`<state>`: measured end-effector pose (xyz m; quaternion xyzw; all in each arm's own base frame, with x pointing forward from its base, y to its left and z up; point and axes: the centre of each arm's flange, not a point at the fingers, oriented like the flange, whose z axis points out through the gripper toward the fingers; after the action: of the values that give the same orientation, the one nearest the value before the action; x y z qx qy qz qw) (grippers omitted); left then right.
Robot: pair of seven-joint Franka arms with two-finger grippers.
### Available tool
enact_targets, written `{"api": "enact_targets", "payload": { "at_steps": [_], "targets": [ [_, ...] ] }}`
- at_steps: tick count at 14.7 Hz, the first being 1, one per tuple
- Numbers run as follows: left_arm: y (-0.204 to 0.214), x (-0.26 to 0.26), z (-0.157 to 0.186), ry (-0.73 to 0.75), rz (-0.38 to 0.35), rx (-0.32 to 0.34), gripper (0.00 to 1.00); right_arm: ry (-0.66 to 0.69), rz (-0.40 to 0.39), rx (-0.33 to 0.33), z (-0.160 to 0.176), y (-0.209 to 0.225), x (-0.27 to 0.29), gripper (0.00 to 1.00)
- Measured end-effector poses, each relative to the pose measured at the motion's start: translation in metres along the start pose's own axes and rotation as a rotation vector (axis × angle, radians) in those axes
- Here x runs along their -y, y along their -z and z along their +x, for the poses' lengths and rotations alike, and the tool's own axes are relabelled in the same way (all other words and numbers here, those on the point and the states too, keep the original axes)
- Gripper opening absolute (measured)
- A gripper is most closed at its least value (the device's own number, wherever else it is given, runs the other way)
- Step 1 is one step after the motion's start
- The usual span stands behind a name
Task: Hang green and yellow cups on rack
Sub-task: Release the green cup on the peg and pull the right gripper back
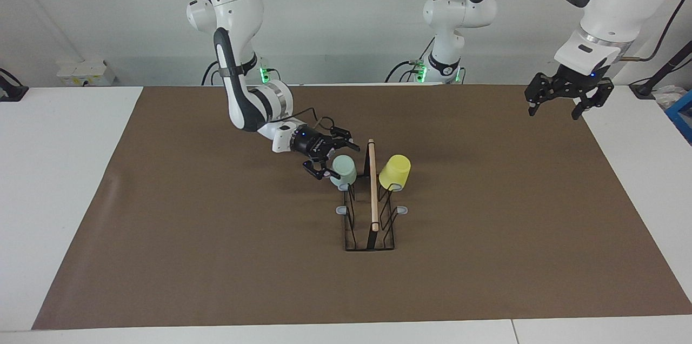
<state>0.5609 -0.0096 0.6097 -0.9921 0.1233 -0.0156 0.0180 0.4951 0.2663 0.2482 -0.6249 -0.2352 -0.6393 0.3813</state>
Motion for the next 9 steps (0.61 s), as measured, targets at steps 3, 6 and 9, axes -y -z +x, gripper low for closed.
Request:
{"api": "enact_targets", "payload": {
  "at_steps": [3,6,9],
  "targets": [
    [-0.0023,0.0022,-0.0014,0.009,-0.008,0.004,1.0,-0.003,-0.011,0.028,-0.0046,0.004,-0.0005,1.0],
    [-0.0017,0.0004,-0.0018,0.038,-0.026,-0.001,1.0,-0.005,-0.02,0.051,-0.0081,0.0067,-0.0013,1.0],
    [-0.0001,0.0054,-0.0039,0.051,-0.026,-0.004,1.0,-0.007,-0.02,0.052,-0.0081,0.0065,-0.0011,1.0]
  ]
}}
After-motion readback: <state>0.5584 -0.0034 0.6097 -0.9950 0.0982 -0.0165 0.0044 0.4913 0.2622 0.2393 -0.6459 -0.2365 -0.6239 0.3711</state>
